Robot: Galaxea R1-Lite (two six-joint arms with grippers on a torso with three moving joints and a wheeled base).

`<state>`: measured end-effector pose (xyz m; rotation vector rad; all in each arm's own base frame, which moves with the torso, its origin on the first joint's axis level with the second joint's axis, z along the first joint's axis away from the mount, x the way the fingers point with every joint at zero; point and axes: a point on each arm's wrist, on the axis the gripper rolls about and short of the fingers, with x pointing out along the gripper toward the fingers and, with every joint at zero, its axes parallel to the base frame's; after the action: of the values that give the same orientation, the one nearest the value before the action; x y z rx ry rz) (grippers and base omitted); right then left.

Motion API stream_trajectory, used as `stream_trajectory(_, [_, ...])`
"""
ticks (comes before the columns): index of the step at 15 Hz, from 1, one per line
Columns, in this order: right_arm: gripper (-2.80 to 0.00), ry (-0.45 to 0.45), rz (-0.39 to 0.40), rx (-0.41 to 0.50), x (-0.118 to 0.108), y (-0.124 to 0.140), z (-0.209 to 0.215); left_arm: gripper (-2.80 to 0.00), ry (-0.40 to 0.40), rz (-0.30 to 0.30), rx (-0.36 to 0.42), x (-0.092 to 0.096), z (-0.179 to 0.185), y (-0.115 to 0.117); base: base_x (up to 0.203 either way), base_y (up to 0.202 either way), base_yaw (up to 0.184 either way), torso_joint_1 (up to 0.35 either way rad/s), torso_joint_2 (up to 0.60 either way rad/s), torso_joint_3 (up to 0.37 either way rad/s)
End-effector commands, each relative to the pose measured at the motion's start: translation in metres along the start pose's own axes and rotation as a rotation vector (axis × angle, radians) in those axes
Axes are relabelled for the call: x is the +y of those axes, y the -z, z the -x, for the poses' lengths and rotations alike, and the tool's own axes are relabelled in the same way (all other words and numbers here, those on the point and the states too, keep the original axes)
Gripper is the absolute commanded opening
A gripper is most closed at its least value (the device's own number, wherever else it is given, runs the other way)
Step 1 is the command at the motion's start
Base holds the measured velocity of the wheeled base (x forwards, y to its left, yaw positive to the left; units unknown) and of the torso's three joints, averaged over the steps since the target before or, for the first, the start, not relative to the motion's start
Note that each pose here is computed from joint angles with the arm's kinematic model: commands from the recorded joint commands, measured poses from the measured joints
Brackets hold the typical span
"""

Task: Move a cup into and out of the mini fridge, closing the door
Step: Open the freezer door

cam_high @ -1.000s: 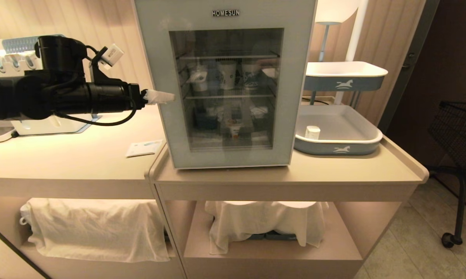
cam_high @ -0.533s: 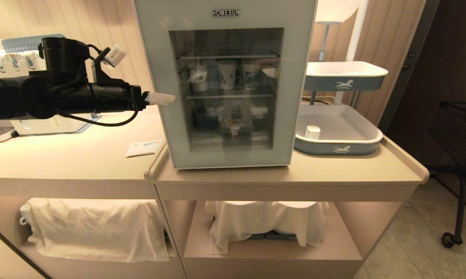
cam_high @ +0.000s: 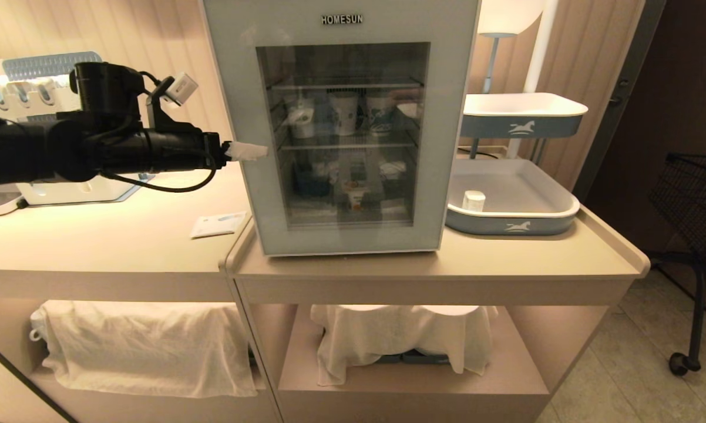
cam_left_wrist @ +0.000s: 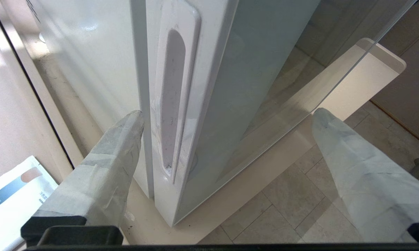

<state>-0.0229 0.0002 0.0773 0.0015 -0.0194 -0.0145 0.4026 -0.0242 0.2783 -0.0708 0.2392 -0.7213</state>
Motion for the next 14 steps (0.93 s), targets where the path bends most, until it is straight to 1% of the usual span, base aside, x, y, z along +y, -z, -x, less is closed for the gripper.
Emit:
stream_trajectory(1, [-2.8, 0.0, 0.0, 0.01, 0.0, 0.003, -0.001, 0.0, 0.007, 0.007, 0.006, 0.001, -0.003, 0.003, 0.0, 0.0, 0.0, 0.0, 0.0, 0.0])
stream_trajectory(7, [-2.8, -0.001, 0.0, 0.01, 0.0, 0.003, -0.001, 0.0, 0.011, 0.02, 0.017, -0.004, -0.001, 0.003, 0.0, 0.0, 0.0, 0.0, 0.0, 0.0])
stream_trajectory(11, [-2.8, 0.0, 0.0, 0.01, 0.0, 0.003, -0.001, 0.0, 0.013, 0.036, 0.036, -0.009, 0.006, 0.008, 0.0, 0.0, 0.0, 0.0, 0.0, 0.0])
stream_trajectory(14, [-2.8, 0.001, 0.0, 0.01, 0.0, 0.003, -0.001, 0.0, 0.013, 0.033, 0.029, -0.011, 0.008, 0.006, 0.0, 0.0, 0.0, 0.0, 0.0, 0.0])
